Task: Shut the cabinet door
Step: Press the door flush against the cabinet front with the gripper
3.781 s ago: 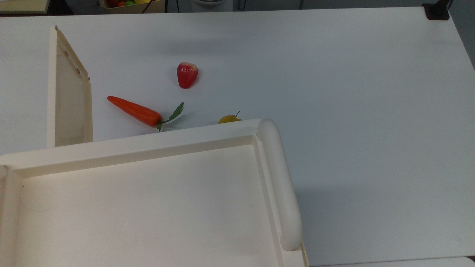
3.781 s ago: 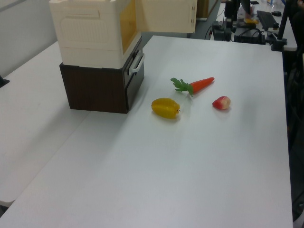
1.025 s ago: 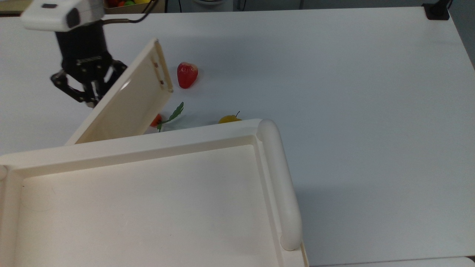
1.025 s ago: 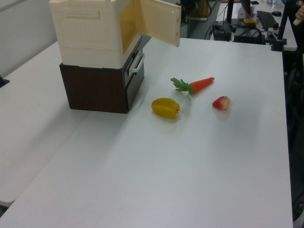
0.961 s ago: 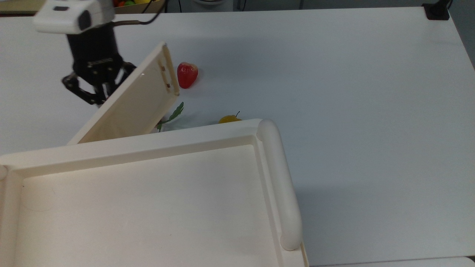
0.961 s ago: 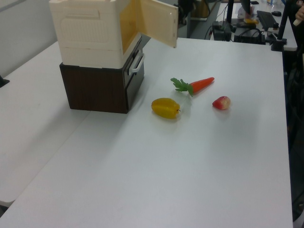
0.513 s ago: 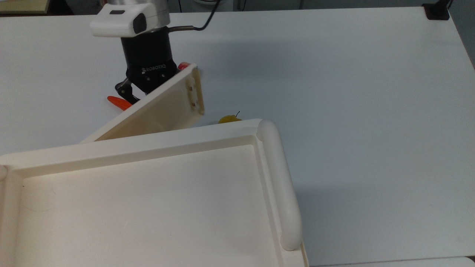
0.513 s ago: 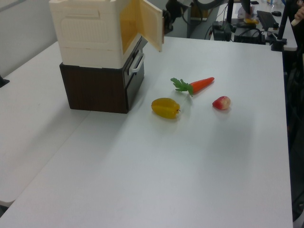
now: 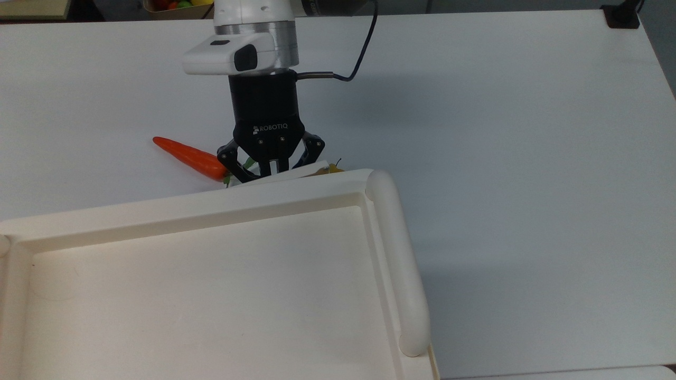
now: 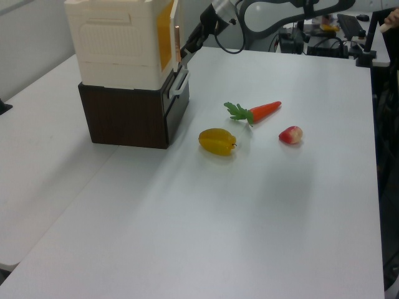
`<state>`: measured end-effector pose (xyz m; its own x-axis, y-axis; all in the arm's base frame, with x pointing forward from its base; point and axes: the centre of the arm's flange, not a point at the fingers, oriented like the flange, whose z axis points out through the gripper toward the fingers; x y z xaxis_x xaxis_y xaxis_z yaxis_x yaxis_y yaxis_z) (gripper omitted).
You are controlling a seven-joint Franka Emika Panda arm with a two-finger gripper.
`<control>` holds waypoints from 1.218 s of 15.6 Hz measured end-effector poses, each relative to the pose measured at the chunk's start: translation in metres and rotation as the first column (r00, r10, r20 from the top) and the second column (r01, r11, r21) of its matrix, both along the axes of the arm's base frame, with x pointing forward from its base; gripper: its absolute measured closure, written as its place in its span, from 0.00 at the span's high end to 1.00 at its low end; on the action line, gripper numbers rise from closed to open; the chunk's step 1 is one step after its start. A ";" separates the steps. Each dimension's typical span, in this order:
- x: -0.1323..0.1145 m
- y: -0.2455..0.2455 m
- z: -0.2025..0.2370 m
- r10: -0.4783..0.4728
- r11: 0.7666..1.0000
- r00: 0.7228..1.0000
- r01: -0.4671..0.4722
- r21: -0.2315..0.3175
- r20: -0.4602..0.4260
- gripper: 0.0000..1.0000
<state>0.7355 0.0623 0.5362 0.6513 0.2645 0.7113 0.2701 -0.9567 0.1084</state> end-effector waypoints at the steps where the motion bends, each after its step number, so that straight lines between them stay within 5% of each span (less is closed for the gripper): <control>1: 0.001 0.002 0.005 -0.017 1.000 1.000 0.017 0.020 0.013 0.10; 10: 0.013 0.015 -0.005 -0.113 0.988 0.984 0.096 0.122 0.134 0.11; 19: 0.018 0.016 -0.003 -0.125 0.985 0.979 0.104 0.138 0.158 0.11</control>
